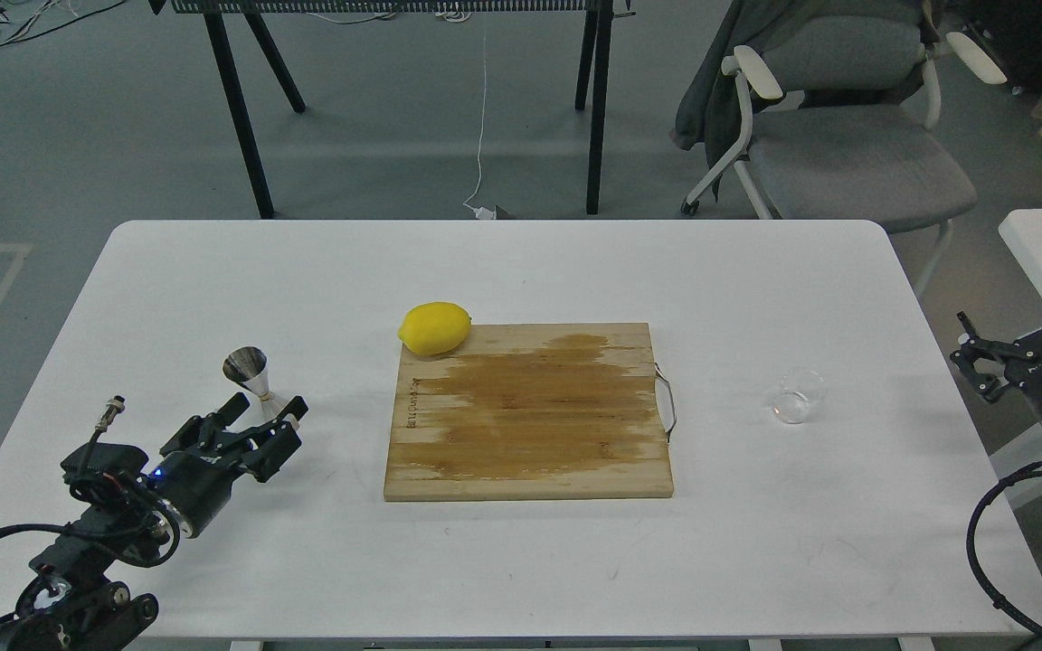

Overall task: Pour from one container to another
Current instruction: 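Reach the left hand to the metal jigger and grasp it, then lift the jigger with the left hand and carry it onto the board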

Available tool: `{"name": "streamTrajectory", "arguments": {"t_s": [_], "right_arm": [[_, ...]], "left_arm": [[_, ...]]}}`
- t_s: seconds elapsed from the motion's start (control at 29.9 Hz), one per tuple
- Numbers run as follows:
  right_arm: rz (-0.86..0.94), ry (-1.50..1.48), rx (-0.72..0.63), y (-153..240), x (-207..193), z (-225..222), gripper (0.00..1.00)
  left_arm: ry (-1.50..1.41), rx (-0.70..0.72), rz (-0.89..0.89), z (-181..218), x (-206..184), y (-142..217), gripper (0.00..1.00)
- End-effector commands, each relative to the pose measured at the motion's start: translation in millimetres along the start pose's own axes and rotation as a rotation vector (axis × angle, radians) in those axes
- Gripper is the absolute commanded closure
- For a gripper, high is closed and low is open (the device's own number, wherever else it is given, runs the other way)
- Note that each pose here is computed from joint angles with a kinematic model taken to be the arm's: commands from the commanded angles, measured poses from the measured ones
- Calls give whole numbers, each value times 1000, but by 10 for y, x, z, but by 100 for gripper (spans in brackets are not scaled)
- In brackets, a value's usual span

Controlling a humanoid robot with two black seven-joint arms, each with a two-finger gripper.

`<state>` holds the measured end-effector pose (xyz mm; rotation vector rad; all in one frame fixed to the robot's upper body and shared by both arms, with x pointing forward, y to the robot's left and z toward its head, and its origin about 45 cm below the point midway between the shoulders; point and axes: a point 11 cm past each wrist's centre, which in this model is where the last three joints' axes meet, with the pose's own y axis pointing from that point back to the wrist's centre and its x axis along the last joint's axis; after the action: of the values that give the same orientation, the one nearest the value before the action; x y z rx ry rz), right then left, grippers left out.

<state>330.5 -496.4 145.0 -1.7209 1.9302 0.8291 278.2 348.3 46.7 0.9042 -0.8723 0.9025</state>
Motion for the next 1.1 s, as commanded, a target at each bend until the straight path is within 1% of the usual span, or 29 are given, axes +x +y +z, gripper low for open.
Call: {"name": "streamTrajectory", "arguments": {"t_s": [0.0,0.27,0.43,0.67,0.8,0.94,0.97,1.07], "right_arm": [[1,2,2,3,5,-17,0],[7,6,10,24,31,-36,0],[15,7,10,52,62,-21,0],[18,7,8,62,73,-15,0],[18,8,8,63,74,-22,0],[18,7,8,62,73,-14,0],[18,7,8,62,73,-14,0],[18,8,8,63,74,-21,0]], "left_arm": [[-16,-7,-13,16,-10,-83,2],[-57,16,-27,-66,30,-215,4],[-68,39,-30,-100,27,-297,8],[-89,67,-23,-158,94,-394,29],[-99,86,-25,-216,113,-394,49],[-105,102,-29,-268,114,-371,77],[-104,104,-28,-273,114,-368,82],[-107,106,-29,-285,121,-362,88]]}}
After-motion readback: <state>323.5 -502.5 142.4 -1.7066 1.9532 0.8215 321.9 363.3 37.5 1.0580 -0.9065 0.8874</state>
